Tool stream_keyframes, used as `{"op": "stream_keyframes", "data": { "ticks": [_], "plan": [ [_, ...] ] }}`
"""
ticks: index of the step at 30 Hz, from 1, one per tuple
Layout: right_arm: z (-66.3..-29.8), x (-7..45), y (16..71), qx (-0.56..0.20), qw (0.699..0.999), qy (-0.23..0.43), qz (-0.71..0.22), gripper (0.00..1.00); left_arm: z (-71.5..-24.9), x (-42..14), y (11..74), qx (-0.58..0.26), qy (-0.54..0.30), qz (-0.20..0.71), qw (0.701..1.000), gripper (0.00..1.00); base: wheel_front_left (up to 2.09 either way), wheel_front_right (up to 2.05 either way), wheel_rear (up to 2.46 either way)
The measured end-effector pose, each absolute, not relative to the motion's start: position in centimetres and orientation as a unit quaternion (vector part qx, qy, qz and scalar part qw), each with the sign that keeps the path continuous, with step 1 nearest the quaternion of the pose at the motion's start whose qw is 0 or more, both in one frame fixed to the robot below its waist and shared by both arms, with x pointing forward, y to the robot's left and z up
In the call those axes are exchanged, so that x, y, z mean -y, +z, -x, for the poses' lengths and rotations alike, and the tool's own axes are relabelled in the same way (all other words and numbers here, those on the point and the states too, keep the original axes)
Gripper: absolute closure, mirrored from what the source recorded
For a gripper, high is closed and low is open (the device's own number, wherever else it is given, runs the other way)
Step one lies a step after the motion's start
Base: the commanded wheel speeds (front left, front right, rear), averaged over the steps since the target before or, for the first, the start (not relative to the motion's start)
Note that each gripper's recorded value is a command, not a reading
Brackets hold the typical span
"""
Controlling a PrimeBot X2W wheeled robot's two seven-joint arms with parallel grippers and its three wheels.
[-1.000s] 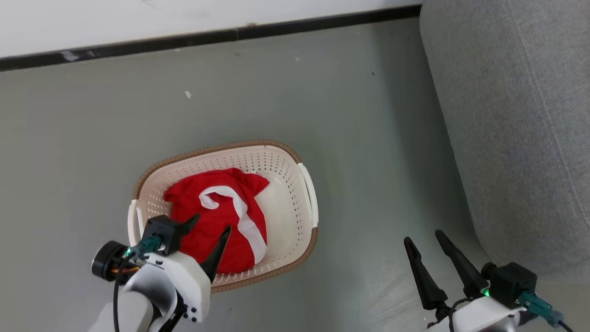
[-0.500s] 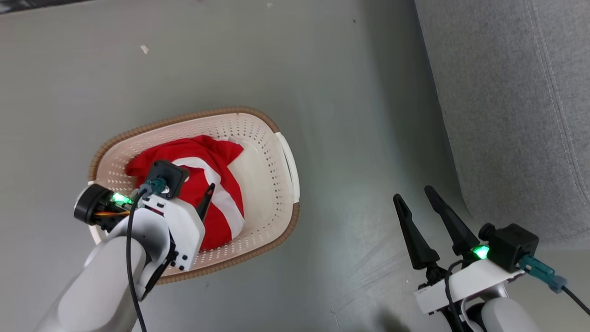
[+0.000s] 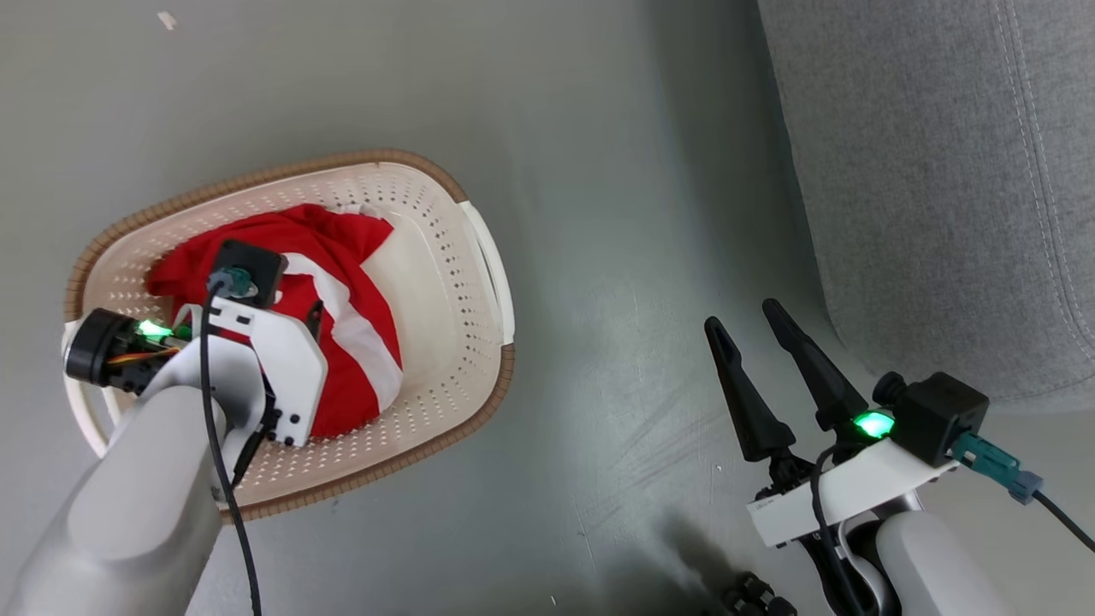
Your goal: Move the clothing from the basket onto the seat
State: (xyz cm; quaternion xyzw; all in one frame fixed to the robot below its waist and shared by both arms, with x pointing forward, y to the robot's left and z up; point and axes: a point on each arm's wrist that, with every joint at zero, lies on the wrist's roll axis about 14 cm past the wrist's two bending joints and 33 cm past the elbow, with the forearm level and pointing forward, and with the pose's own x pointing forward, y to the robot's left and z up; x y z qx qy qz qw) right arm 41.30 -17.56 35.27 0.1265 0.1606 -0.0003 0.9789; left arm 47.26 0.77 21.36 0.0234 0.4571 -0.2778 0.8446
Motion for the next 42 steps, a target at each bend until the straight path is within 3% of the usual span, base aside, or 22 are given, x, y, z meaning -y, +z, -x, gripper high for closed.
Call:
{"op": "stream_keyframes", "data": {
  "ticks": [28,42],
  "plan": [
    [-42.9,17.2,31.0,-0.201,0.969,0.005,-0.141,0.0,-49.9,-2.8,11.6,-0.519,-0.225,-0.11,0.817,0.0,0.0,0.0,0.0],
    [-43.1,17.8,30.1,-0.21,0.966,-0.006,-0.15,0.0,-48.8,-3.2,8.3,-0.552,-0.222,-0.136,0.792,0.0,0.0,0.0,0.0]
  ]
}}
